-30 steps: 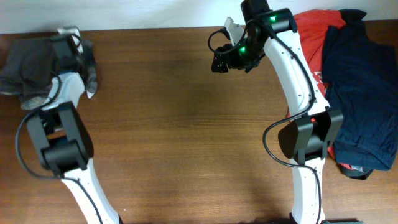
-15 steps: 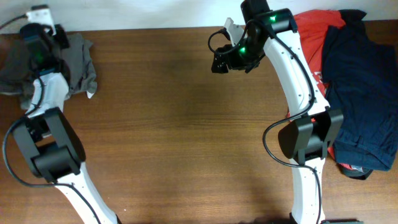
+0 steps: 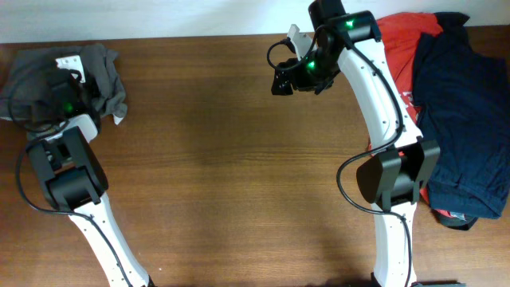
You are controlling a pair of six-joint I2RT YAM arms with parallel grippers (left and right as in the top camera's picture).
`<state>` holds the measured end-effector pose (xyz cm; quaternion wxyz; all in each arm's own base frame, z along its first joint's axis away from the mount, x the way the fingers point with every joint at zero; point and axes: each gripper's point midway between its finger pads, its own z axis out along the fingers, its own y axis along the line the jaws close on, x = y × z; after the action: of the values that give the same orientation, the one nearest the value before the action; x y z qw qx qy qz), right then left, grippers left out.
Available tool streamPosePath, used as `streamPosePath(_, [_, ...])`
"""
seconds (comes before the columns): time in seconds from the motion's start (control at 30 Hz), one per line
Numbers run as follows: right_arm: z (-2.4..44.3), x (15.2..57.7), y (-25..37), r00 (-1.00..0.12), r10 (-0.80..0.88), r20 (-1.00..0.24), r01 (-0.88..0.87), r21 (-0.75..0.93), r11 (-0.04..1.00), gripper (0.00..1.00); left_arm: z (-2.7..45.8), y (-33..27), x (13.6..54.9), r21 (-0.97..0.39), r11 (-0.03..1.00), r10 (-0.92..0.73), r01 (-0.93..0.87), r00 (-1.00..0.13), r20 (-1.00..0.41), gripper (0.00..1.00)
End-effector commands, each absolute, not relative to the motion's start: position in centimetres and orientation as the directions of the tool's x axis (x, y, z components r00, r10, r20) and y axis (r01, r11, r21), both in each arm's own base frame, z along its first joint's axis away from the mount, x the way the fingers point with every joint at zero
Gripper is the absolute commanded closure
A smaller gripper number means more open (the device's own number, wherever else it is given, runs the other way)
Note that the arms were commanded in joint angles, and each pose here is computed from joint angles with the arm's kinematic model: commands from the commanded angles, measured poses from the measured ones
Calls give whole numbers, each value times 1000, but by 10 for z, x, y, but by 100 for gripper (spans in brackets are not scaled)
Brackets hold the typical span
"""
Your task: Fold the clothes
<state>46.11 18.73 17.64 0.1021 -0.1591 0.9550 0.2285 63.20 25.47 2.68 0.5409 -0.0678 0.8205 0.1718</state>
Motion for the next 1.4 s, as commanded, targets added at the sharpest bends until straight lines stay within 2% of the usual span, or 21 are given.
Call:
streamPosePath(0.0, [195,461,185,-914,-260,-313,-373,387,843,20,-33,227,629,183,964,69,-194,-482,-873,73])
streamPosePath(0.17, [195,462,185,-913,-260,-314,-373,387,843,20,-54,201,630,151,981,70,-121,-509,-858,73])
streamPosePath(0.47, [195,462,185,-912,-260,-317,-374,386,843,19,-50,156,645,161,985,115,-54,-484,-868,73])
streamPosePath(0.77, [195,462,185,-912,-260,-317,-375,386,843,19,-40,171,648,203,971,121,-130,-466,-877,72])
streamPosePath(0.83, [195,463,185,-912,-260,-318,-375,386,843,19,-29,172,654,206,969,128,-135,-437,-890,63])
streamPosePath(0.9, [195,464,185,-910,-260,-322,-377,385,842,19,-10,174,661,200,968,127,-148,-401,-907,35])
streamPosePath(0.93, [196,464,185,-910,-259,-324,-377,385,842,19,3,174,665,193,969,122,-155,-379,-917,4])
streamPosePath(1.03, [197,467,186,-905,-259,-338,-383,382,841,18,71,178,677,161,969,106,-189,-270,-957,1])
streamPosePath(1.17, [199,476,186,-878,-283,-386,-424,356,833,3,146,178,679,155,966,119,-207,-176,-977,1])
streamPosePath(1.2, [200,479,187,-873,-281,-400,-429,353,831,1,163,178,677,156,965,123,-209,-161,-979,1])
streamPosePath(1.37, [223,490,190,-835,-272,-478,-459,332,824,1,248,171,654,156,965,124,-210,-158,-980,1])
